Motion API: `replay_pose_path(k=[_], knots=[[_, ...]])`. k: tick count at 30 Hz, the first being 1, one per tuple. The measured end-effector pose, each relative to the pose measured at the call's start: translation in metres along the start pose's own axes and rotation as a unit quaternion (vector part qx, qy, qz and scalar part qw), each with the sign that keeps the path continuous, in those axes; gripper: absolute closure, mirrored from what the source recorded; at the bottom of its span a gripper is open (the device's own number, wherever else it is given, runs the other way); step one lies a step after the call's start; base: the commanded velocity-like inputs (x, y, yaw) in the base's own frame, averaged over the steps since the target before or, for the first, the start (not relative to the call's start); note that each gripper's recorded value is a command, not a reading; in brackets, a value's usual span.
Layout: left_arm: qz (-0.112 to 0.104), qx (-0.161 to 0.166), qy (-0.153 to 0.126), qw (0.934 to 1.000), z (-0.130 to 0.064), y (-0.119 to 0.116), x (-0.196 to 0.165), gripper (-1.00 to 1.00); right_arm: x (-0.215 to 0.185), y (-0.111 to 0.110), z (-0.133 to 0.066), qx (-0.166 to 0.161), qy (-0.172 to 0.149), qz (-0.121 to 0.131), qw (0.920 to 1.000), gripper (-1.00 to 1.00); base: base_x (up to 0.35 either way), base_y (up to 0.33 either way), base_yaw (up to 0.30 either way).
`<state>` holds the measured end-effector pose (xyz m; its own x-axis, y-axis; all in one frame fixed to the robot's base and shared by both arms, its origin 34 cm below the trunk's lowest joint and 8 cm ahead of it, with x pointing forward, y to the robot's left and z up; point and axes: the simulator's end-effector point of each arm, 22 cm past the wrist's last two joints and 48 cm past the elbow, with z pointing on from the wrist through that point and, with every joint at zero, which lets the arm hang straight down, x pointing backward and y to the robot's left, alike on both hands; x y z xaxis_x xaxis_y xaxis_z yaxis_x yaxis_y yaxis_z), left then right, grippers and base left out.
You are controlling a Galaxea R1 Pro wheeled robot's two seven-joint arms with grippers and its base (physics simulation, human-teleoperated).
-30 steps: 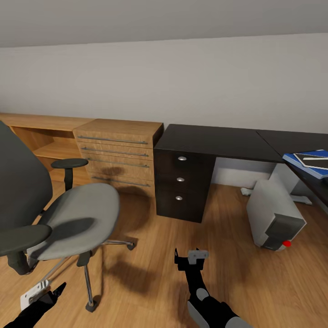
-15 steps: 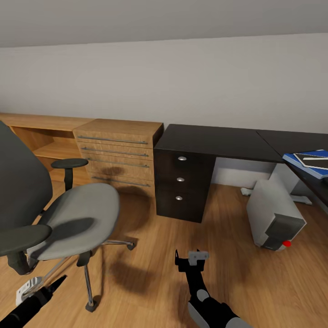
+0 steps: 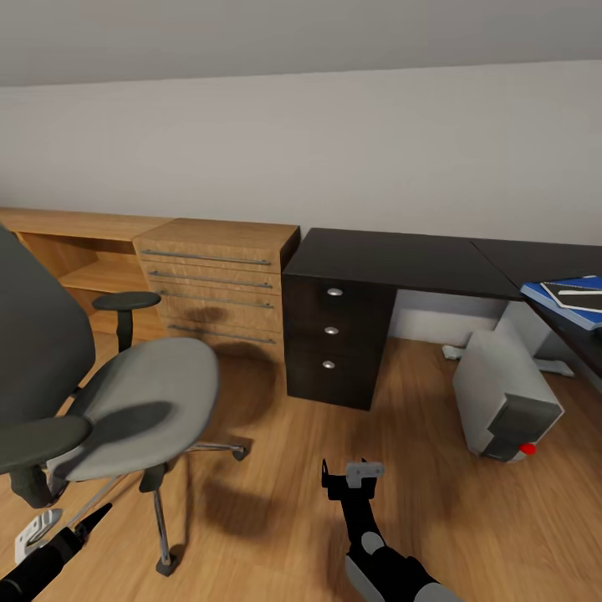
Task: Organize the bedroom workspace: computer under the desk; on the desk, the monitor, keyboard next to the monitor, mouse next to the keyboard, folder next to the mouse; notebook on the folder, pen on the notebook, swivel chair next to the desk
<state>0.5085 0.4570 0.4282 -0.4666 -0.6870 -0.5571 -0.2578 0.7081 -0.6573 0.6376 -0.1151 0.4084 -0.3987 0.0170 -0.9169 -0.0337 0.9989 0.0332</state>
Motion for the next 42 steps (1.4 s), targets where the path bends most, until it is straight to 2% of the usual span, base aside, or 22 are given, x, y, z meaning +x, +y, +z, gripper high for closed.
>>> replay_pose_path(k=[3, 12, 21, 30, 42], knots=[[0.0, 0.001, -0.001, 1.0, 0.0, -0.001, -0.001, -1.0, 0.0, 0.0, 0.0, 0.0, 0.0, 0.0, 1.0, -1.0, 0.186, 0.0, 0.0], [0.0, 0.033, 0.0, 0.9995, -0.001, -0.014, -0.001, -1.0, 0.0, -0.001, 0.0, 0.0, 0.0, 0.0, 1.0, -1.0, 0.074, 0.0, 0.0], [-0.001, 0.041, -0.001, 0.9992, -0.001, -0.018, -0.001, -1.0, 0.001, -0.001, 0.0, 0.001, 0.001, 0.0, 1.0, -1.0, 0.004, 0.0, 0.0], [0.003, 0.102, -0.006, 0.9948, -0.009, -0.041, -0.01, -1.0, 0.001, -0.002, 0.0, 0.002, 0.001, 0.0, 1.0, -1.0, 0.0, 0.0, 0.0], [0.004, 0.119, -0.008, 0.9928, -0.011, -0.048, -0.012, -1.0, 0.001, -0.002, 0.0, 0.002, 0.002, -0.001, 1.0, -1.0, 0.0, 0.0, 0.0]])
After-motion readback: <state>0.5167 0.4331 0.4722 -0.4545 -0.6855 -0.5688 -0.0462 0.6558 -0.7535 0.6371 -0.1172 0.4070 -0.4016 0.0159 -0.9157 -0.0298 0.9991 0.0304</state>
